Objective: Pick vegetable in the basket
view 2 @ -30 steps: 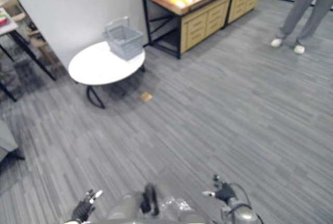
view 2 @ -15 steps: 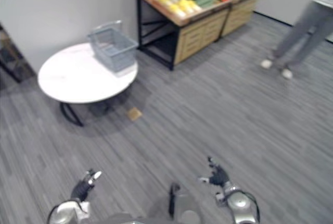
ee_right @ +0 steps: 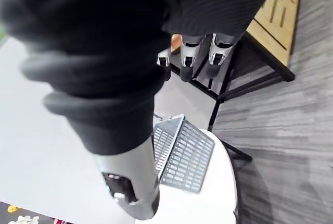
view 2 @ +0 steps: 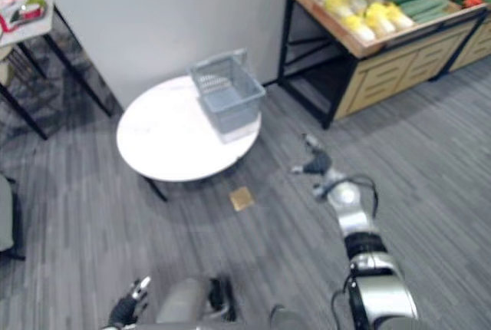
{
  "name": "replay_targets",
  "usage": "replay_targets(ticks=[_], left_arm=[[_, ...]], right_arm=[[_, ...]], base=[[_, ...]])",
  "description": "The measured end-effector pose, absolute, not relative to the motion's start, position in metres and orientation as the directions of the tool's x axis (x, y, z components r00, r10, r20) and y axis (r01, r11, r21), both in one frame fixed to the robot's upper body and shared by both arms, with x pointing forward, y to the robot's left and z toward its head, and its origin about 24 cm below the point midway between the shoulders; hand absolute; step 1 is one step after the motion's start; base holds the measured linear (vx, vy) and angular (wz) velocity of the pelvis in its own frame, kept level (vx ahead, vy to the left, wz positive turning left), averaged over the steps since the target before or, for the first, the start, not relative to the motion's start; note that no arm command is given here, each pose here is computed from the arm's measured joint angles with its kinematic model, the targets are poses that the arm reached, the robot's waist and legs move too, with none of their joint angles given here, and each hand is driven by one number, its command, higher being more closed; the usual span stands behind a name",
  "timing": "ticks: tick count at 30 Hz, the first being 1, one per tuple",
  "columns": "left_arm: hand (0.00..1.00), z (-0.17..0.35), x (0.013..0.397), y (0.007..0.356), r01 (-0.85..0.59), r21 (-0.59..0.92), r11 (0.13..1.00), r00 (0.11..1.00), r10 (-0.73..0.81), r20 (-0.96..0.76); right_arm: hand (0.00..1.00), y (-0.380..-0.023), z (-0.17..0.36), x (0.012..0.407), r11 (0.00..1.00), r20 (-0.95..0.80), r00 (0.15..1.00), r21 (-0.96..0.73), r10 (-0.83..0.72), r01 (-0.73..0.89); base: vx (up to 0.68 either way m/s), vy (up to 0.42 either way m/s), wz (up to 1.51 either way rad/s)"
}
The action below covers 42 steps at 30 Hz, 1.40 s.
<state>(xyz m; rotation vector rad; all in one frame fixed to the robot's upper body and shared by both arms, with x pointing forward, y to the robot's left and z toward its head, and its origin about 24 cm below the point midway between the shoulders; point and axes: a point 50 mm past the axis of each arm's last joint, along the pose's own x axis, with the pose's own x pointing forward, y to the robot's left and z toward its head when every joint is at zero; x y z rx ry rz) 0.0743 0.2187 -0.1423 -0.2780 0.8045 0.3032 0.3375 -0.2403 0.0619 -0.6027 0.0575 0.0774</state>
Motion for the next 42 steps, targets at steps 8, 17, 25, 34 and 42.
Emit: replay_targets(ticks=[8, 17, 25, 34, 42], left_arm=[[0.00, -0.141, 0.090, 0.224, -0.254, -0.089, 0.963, 0.662, 0.106, -0.742], [0.00, -0.132, 0.105, 0.246, -0.172, -0.028, 0.985, 0.668, 0.096, -0.738], [0.00, -0.139, 0.098, 0.218, -0.131, -0.129, 0.983, 0.668, -0.009, -0.744], [0.00, -0.119, 0.159, 0.208, -0.019, -0.142, 0.990, 0.784, -0.074, -0.617], [0.00, -0.113, 0.179, 0.196, 0.034, -0.128, 0.991, 0.794, -0.105, -0.599]], right_arm=[[0.00, -0.252, 0.078, 0.354, 0.738, -0.077, 0.997, -0.673, 0.001, -0.052], [0.00, -0.255, 0.129, 0.362, 0.644, 0.130, 0.991, -0.756, -0.020, 0.112], [0.00, -0.209, 0.152, 0.376, 0.452, 0.135, 0.973, -0.891, 0.185, 0.038], [0.00, -0.210, 0.227, 0.395, 0.320, 0.254, 0.953, -0.928, 0.166, 0.191], [0.00, -0.196, 0.273, 0.403, 0.259, 0.295, 0.939, -0.935, 0.180, 0.244]], base=[[0.54, 0.128, 0.22], [0.35, -0.122, 0.79], [0.35, -0.196, 0.10], [0.10, 0.059, 0.02], [0.01, 0.040, 0.28]])
